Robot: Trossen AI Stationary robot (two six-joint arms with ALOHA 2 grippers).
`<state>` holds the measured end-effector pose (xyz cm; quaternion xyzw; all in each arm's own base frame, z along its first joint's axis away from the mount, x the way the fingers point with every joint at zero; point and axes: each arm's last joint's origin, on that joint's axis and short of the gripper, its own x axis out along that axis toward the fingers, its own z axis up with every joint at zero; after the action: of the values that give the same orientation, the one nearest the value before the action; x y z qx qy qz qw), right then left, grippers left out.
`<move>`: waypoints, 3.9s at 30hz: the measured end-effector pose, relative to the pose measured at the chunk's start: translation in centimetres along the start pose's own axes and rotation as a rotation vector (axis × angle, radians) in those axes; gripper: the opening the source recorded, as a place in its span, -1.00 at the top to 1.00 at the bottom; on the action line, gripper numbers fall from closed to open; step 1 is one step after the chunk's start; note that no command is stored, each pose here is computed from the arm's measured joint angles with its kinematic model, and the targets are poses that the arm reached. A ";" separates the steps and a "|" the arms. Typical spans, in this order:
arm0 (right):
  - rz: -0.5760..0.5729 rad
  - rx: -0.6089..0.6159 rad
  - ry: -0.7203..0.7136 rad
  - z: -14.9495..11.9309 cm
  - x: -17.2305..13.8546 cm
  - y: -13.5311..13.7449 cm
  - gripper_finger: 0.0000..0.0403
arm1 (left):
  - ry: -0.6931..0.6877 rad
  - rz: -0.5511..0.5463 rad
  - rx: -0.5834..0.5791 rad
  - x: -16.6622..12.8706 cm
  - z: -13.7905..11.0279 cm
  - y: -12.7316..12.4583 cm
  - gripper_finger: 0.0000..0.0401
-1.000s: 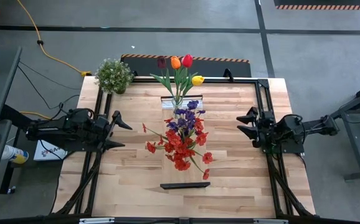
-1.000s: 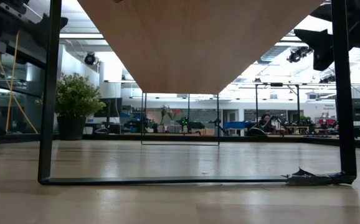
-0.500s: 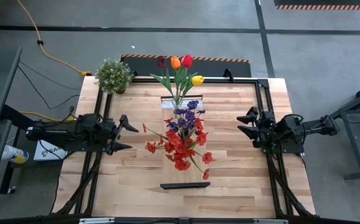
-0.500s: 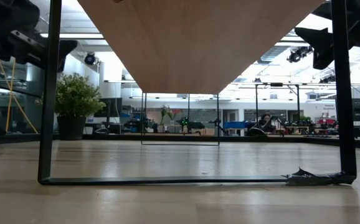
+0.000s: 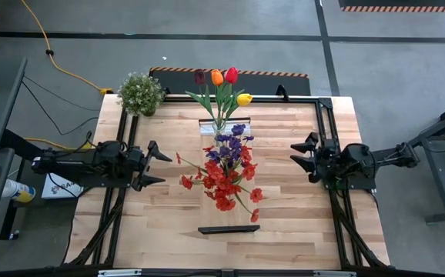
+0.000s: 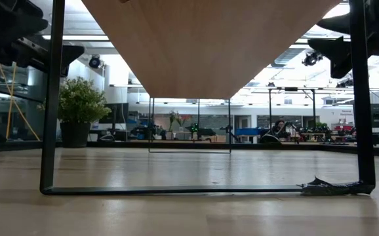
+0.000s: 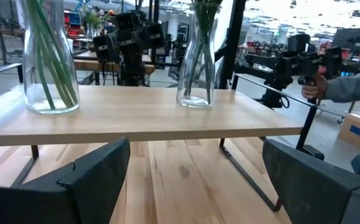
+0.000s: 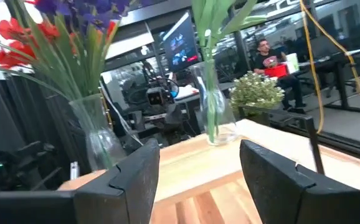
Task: Pick and place flowers into a vace then onto a shelf
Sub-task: Return to Home Position
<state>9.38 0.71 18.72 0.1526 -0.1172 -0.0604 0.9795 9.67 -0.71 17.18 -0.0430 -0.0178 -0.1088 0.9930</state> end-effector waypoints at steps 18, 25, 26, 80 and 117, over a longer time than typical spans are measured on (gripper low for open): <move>0.055 0.007 0.189 -1.7 -0.1 -0.1 -0.06 | 0.007 0.059 0.006 0.0 -0.2 0.2 -0.98; 0.059 0.025 0.199 -1.7 -0.1 -0.1 -0.07 | 0.011 0.077 0.031 0.0 -0.2 0.2 -0.98; 0.059 0.036 0.200 -1.8 -0.1 -0.1 -0.07 | 0.011 0.078 0.031 0.0 -0.2 0.2 -0.98; 0.054 0.036 0.204 -1.8 -0.1 -0.2 -0.05 | 0.011 0.078 0.031 0.0 -0.2 0.2 -0.98; 0.054 0.036 0.204 -1.8 -0.1 -0.2 -0.08 | 0.011 0.078 0.030 0.0 -0.2 0.2 -0.98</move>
<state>9.73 1.09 16.98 0.1724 -0.0218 -0.0159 0.9847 9.74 -0.49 16.94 -0.0280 -0.0122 -0.0697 0.9971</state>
